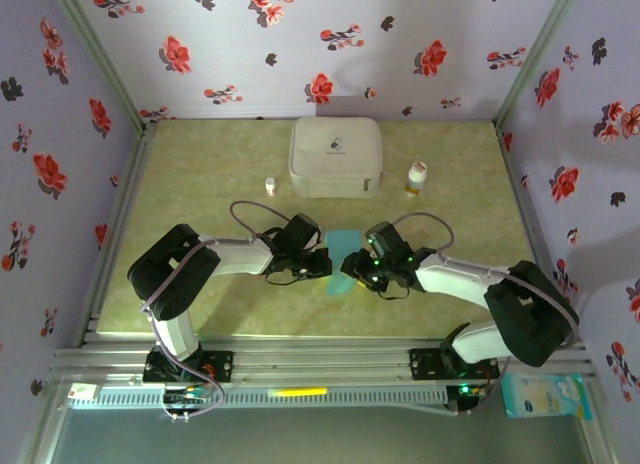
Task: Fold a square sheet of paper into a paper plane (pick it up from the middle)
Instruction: Turn over the paper at the center of the table.
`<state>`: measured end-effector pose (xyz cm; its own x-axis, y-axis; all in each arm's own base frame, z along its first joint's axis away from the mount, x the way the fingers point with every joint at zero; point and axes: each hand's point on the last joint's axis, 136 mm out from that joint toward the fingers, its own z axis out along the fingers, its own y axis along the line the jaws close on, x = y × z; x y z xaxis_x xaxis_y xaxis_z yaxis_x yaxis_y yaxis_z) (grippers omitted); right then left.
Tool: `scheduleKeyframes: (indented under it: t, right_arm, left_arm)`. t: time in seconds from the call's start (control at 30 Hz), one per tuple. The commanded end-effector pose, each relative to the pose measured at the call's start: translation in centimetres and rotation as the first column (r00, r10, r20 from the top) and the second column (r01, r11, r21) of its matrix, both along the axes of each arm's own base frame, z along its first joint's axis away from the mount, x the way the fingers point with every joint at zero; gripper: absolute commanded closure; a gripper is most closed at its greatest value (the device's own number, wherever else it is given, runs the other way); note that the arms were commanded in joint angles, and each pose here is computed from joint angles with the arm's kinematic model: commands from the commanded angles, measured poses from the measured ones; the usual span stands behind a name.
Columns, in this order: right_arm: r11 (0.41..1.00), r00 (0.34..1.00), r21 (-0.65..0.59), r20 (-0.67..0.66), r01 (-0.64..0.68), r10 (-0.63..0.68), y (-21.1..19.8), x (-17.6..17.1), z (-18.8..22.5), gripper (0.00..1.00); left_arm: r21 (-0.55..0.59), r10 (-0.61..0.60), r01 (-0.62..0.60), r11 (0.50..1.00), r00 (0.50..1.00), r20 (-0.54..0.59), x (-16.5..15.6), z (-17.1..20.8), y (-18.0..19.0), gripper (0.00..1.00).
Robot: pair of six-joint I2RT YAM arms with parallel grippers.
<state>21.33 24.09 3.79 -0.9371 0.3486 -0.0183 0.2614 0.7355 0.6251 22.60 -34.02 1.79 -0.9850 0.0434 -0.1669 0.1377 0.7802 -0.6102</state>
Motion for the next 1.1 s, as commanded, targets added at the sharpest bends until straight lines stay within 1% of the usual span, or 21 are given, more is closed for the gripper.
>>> scheduleKeyframes:
  t: [0.0,0.37,0.5,0.67,0.87,0.97,1.07]
  right_arm:
    - [1.000,0.998,0.027,0.058,0.013,-0.014,0.3,1.8,0.8,0.55]
    - [0.992,0.995,0.109,0.074,0.059,-0.067,-0.3,3.6,0.6,0.55]
    - [0.990,0.993,0.099,0.062,0.097,-0.104,-1.1,3.8,-0.2,0.56]
    - [0.985,0.992,0.130,0.052,0.110,-0.118,-1.1,4.0,-0.7,0.57]
    - [0.984,0.992,0.136,0.043,0.113,-0.120,-1.0,4.1,-1.5,0.68]
    - [0.985,0.991,0.121,0.044,0.119,-0.125,-1.3,4.2,-1.9,0.76]
    - [0.986,0.992,0.117,0.047,0.115,-0.121,-1.3,4.3,-2.1,0.82]
  left_arm:
    - [0.071,-0.012,0.015,0.997,0.999,-0.043,-1.0,-2.3,1.6,0.97]
    - [0.067,-0.004,0.007,0.998,0.999,-0.045,-0.9,-2.2,1.5,0.97]
    - [0.058,0.006,-0.003,0.998,0.999,-0.044,-0.8,-2.1,1.4,0.97]
    - [0.052,0.008,-0.006,0.999,0.999,-0.043,-0.8,-1.9,1.3,0.97]
    - [0.048,0.012,-0.010,0.999,0.999,-0.042,-0.8,-1.9,1.3,0.97]
    - [0.045,0.015,-0.013,0.999,0.999,-0.042,-0.7,-1.8,1.3,0.97]
    - [0.029,0.028,-0.027,0.999,0.999,-0.039,-0.6,-1.6,1.2,0.96]
